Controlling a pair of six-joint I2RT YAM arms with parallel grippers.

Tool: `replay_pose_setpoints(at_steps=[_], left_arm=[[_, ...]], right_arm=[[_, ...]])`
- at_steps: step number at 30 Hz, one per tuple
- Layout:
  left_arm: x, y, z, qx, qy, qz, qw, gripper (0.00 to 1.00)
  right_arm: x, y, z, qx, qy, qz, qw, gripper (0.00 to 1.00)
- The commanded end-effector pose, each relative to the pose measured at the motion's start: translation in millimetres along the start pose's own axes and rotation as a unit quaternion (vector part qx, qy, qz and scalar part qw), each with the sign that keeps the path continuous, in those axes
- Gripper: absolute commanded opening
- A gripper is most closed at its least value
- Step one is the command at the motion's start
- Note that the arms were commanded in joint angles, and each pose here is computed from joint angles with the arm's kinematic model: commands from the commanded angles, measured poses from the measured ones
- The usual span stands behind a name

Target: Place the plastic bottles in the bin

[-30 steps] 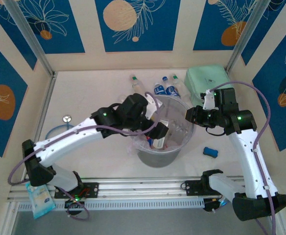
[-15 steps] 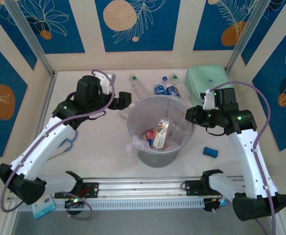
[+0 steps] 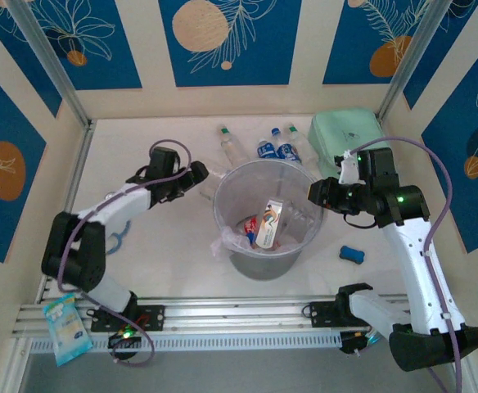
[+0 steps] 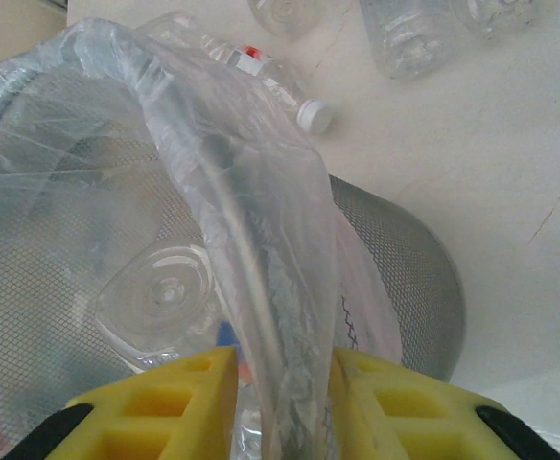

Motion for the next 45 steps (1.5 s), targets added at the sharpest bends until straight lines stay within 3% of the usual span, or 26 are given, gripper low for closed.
replay_pose_setpoints(at_steps=[1, 4, 7, 15, 22, 27, 36, 40, 45], left_arm=[[-24, -4, 21, -0.008, -0.039, -0.025, 0.999, 1.00], [-28, -19, 40, 0.007, -0.021, -0.036, 0.999, 1.00], [-19, -31, 54, 0.002, 0.010, -0.088, 0.996, 0.99], [-31, -48, 87, 0.005, -0.005, -0.130, 0.991, 0.97], [-16, -60, 92, -0.007, 0.008, -0.156, 0.988, 0.75], [-20, -55, 86, -0.013, 0.005, -0.146, 0.989, 0.67], [-20, -22, 44, -0.061, 0.005, -0.130, 0.990, 0.57], [-18, 5, 0, -0.110, 0.011, -0.116, 0.987, 0.53], [-18, 35, -78, -0.193, 0.026, -0.074, 0.978, 0.44]], right_arm=[[2, -5, 0, 0.013, 0.008, 0.003, 1.000, 0.32], [1, -7, -1, 0.011, 0.006, 0.004, 1.000, 0.32], [0, -8, -1, 0.011, 0.004, 0.005, 1.000, 0.32], [3, -2, 2, 0.016, 0.002, -0.003, 1.000, 0.32], [1, -2, 2, 0.014, -0.002, -0.004, 1.000, 0.33], [1, -2, 4, 0.015, 0.001, -0.002, 1.000, 0.33], [2, -1, 3, 0.013, 0.002, -0.004, 1.000, 0.32], [2, -1, 0, 0.011, -0.004, -0.007, 1.000, 0.33], [5, 1, -3, 0.007, 0.000, -0.009, 1.000, 0.32]])
Point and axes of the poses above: each hand's point on the last joint's axis, 136 mm out from that joint toward the fingers, its own z axis out along the fingers, its own x axis along the line the jaws close on, y = z × x, the point moved 6 cm from there along -z, back along the fingers, and after that the axes turned 9 degrees about z, right-handed, at the moved point
